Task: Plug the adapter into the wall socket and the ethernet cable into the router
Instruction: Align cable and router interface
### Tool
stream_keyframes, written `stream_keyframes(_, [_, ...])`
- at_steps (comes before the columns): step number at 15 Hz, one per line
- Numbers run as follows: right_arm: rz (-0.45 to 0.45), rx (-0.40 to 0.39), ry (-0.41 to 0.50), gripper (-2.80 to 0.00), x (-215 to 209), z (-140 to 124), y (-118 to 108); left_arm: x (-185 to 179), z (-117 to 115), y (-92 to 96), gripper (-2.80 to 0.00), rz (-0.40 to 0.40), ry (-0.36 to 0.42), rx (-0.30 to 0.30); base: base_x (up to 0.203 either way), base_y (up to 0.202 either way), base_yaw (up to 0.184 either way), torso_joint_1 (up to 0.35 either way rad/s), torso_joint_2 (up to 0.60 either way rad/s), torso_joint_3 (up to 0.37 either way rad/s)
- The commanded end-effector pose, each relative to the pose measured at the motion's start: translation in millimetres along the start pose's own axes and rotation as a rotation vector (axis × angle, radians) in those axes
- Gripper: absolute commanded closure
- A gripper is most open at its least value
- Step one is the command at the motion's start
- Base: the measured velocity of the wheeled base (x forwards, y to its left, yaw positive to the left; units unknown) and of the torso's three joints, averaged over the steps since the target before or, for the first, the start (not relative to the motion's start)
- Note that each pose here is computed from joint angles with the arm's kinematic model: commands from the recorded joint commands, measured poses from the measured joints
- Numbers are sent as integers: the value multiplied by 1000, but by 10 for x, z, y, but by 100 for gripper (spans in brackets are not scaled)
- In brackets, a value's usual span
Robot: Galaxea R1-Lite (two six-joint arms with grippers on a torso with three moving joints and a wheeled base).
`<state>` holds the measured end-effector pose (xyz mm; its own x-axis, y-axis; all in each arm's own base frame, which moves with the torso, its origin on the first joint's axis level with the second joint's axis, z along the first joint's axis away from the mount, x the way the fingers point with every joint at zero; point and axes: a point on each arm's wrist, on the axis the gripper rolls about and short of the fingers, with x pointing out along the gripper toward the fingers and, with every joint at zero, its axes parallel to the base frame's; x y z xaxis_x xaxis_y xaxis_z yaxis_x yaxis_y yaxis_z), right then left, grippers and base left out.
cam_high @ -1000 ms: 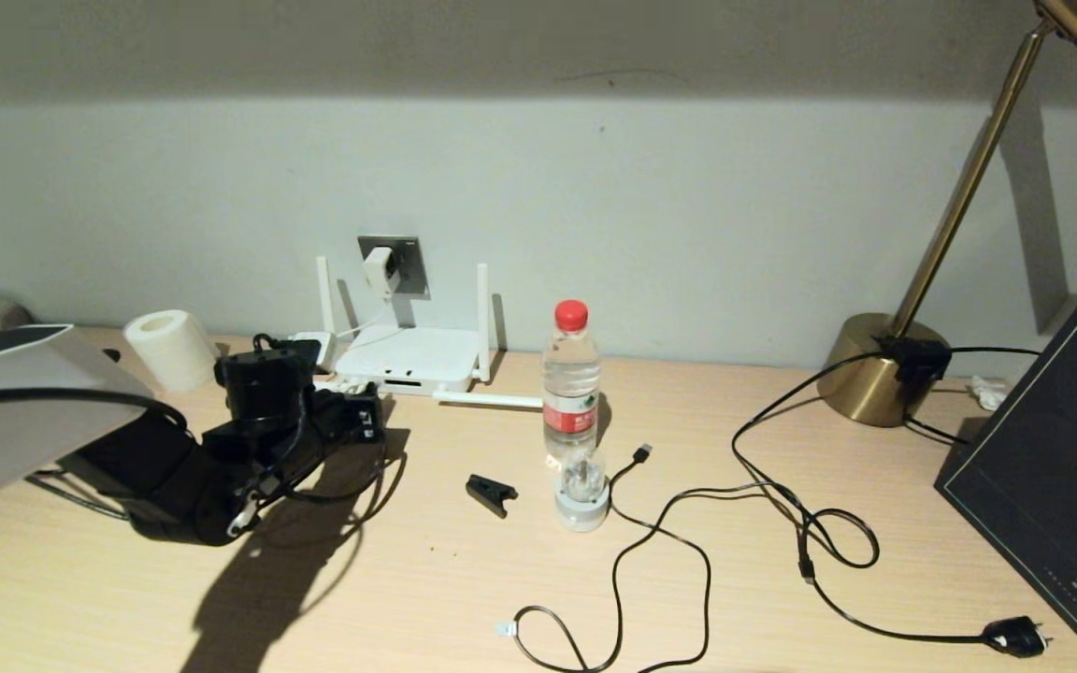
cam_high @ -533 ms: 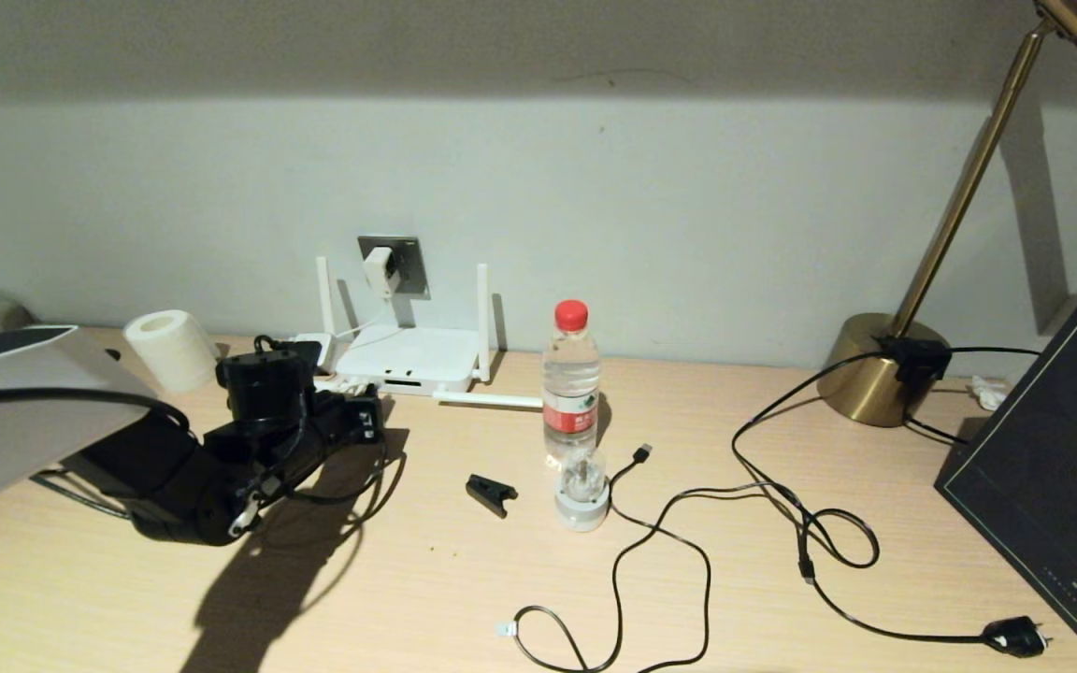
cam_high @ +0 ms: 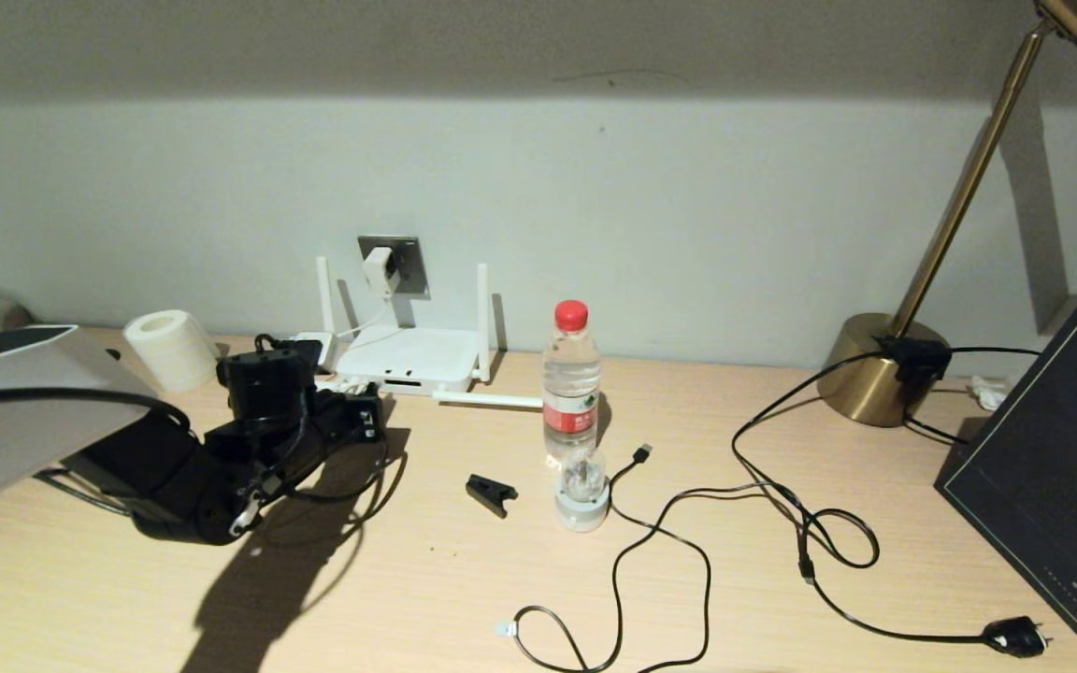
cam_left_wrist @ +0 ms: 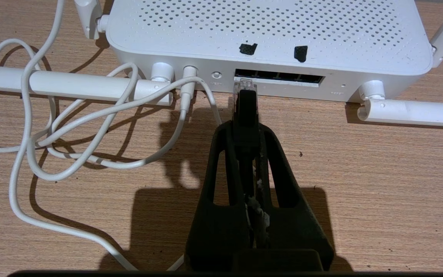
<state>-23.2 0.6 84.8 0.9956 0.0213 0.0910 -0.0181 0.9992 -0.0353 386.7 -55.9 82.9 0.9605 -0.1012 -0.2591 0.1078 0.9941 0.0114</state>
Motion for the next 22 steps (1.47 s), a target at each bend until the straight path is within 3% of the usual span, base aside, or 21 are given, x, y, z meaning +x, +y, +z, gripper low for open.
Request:
stream_keyframes(1, [1,0,36,0,20,-99,3,-2,14,-6,0,-1,-8,0,0,0,0,0,0,0])
stream_keyframes(22, [2,0,36,0,20,-99,3,148,-11,-18,0,-2,-14,0,0,0,0,0,0,0])
